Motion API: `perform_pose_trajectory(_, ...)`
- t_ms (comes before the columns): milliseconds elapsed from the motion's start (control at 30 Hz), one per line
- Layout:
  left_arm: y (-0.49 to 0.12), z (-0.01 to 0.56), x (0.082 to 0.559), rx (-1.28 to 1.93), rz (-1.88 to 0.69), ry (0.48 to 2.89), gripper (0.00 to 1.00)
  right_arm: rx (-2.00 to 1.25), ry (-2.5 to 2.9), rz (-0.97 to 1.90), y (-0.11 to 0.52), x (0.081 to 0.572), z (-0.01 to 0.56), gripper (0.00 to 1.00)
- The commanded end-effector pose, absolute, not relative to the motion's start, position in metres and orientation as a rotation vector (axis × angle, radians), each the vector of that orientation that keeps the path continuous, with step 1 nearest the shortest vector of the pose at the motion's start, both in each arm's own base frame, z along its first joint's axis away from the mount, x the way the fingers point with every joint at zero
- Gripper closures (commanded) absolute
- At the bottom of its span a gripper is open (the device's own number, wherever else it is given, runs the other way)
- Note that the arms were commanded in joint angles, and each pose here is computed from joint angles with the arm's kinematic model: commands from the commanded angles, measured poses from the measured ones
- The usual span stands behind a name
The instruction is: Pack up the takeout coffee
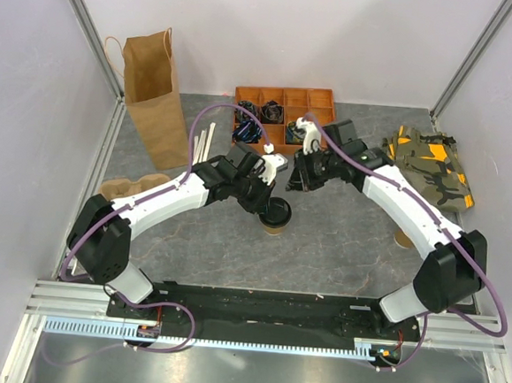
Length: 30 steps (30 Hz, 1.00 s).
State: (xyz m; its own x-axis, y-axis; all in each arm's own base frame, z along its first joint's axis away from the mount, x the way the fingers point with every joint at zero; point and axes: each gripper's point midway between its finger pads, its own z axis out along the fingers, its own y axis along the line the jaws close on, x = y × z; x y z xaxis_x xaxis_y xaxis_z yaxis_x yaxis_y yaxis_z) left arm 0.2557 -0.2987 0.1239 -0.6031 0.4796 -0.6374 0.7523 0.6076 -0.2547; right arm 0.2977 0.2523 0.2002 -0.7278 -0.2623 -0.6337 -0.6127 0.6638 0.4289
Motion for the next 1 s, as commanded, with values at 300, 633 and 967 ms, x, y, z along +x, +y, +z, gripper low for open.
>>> perform_pose_trajectory(300,-0.288,0.093,0.243,1.021,-0.664,2.428,0.84,-0.654,2.644,0.676,0.239,0.278,0.085,0.80)
perform_pose_trajectory(633,-0.290,0.094,0.244,1.017,-0.674,2.427,0.84,-0.603,2.530,0.742,0.245,0.292,0.139,0.78)
perform_pose_trajectory(967,-0.290,0.095,0.245,1.004,-0.675,2.432,0.84,-0.493,2.390,0.780,0.242,0.289,0.182,0.70)
